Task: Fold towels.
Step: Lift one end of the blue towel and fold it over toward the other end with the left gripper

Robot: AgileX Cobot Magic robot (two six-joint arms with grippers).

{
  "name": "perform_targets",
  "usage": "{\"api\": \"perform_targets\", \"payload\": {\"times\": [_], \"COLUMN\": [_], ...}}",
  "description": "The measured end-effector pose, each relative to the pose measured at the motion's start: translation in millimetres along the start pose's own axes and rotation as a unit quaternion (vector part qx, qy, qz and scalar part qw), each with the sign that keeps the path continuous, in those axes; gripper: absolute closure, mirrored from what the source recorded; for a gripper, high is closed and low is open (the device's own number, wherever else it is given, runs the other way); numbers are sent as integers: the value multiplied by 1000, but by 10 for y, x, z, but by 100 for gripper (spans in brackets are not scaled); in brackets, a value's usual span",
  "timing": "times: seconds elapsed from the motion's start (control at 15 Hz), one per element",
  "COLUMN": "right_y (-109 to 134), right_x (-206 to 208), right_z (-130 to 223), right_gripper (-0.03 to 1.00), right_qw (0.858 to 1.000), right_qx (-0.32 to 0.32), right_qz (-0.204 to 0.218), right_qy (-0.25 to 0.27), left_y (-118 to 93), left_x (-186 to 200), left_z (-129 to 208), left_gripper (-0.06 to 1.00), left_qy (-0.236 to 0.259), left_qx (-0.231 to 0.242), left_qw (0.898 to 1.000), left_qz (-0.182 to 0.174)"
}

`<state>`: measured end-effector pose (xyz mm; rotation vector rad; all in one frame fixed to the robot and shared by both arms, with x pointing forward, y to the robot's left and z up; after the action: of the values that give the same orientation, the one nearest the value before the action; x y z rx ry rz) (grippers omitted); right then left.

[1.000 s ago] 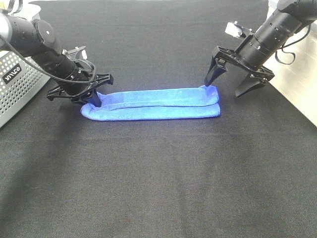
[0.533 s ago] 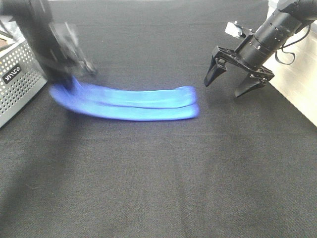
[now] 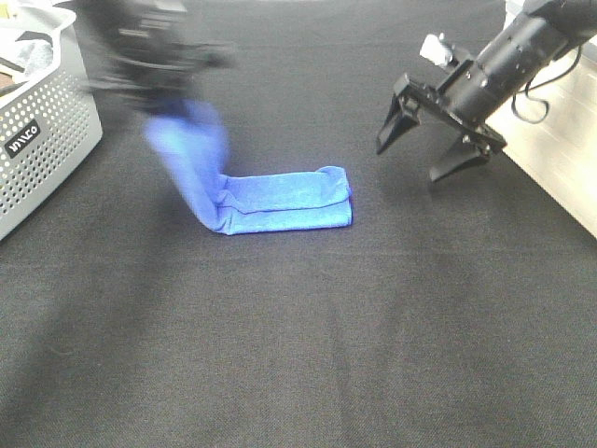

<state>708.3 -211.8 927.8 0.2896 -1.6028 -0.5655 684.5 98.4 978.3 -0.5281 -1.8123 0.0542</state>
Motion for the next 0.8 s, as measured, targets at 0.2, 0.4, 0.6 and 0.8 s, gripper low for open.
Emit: {"api": "perform_targets", "payload": {"times": [0.2,0.4,0.6,0.8], "right_y": [129,165,205,204], "right_x": [238,353,476,489], "right_z": [18,44,60,53], "right_gripper": [8,8,8,8], "right_qw": [1000,999,999,999], "right_qx": [16,14,11,4], "right_qz": [-4,6,14,16], "right_qy": [-23,-29,-43,-48], "left_y": [-481,-561,-704,-735], "left_x": [-421,-758,-816,-794], "left_z": [-32,-8,-91,-141], "left_gripper": [87,65,30,26], "left_qy": [-50,-59,-106,-129], "left_qx": [2,38,76,86], "left_qw": [998,997,988,984], "left_qz": [25,35,78,88]}}
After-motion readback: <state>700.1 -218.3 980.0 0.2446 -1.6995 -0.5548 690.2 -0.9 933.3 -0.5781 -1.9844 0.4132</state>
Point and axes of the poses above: a point on each arm's last joint axis where the gripper is mounted, x pointing back along that axis away from the gripper, y along the wrist's bending axis when the last joint is at zero, z = x × y, the point moved 2 cm from there along -x, pointing out along that axis toward the gripper, and after that the axes turned 15 degrees about -x, right-handed, at the moved point
